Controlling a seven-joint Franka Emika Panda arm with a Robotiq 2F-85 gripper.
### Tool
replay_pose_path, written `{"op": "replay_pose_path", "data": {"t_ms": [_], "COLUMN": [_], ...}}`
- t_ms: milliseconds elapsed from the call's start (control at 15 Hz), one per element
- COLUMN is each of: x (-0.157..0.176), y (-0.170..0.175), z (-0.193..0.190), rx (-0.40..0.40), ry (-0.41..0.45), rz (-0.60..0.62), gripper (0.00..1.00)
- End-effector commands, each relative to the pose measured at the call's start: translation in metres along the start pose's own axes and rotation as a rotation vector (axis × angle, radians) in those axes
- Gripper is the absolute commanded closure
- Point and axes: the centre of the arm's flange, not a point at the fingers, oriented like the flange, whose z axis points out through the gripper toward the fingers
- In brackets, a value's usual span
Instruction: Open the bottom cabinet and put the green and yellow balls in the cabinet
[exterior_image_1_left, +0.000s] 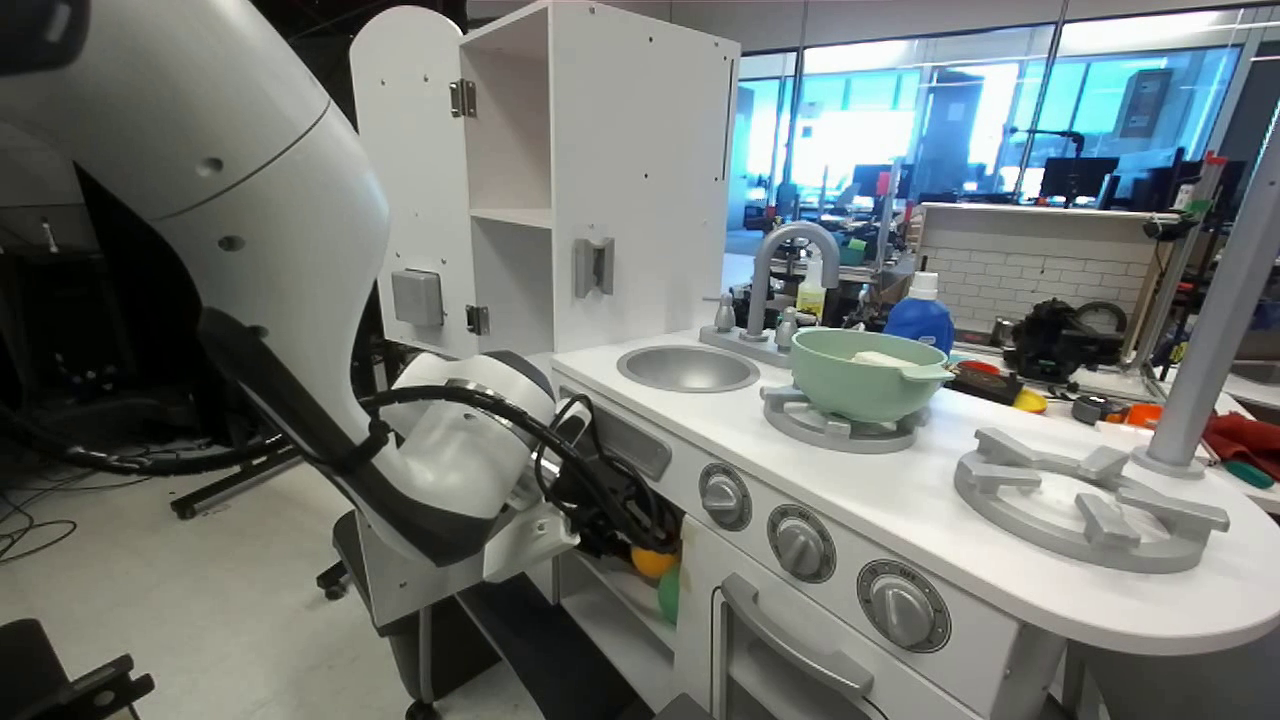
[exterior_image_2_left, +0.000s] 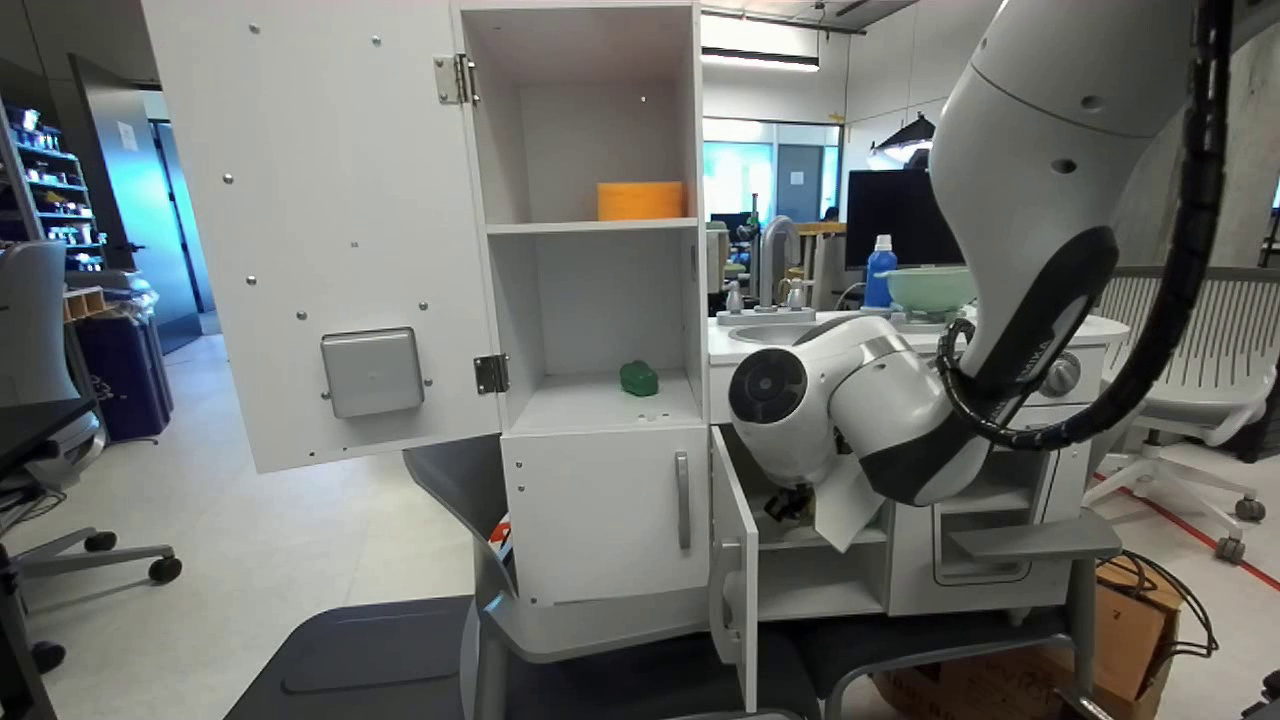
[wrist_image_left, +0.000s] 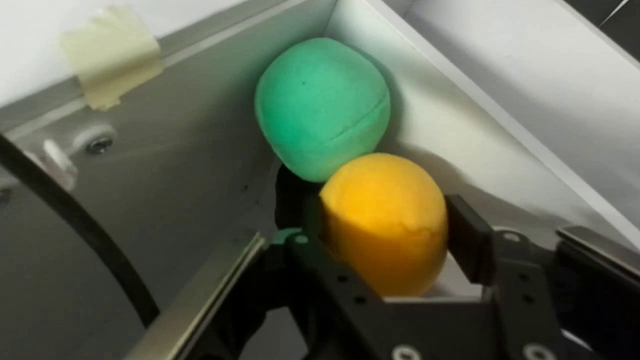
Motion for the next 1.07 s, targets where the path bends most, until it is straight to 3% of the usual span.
{"op": "replay_pose_path", "data": {"t_ms": [0, 133, 600, 867, 1000], "x": [0.012, 0.014, 0.019, 0.029, 0.03], "y": [0.003, 0.003, 0.003, 0.006, 0.015], "z": [0.014, 0.014, -0.005, -0.03, -0.049], "rx": [0.01, 0.011, 0.034, 0.091, 0.144], "ry": [0.031, 0.034, 0.06, 0.087, 0.056], "rz": [-0.017, -0.016, -0.014, -0.016, -0.045], "gripper": [0.06, 0.0, 0.0, 0.0, 0.0]}}
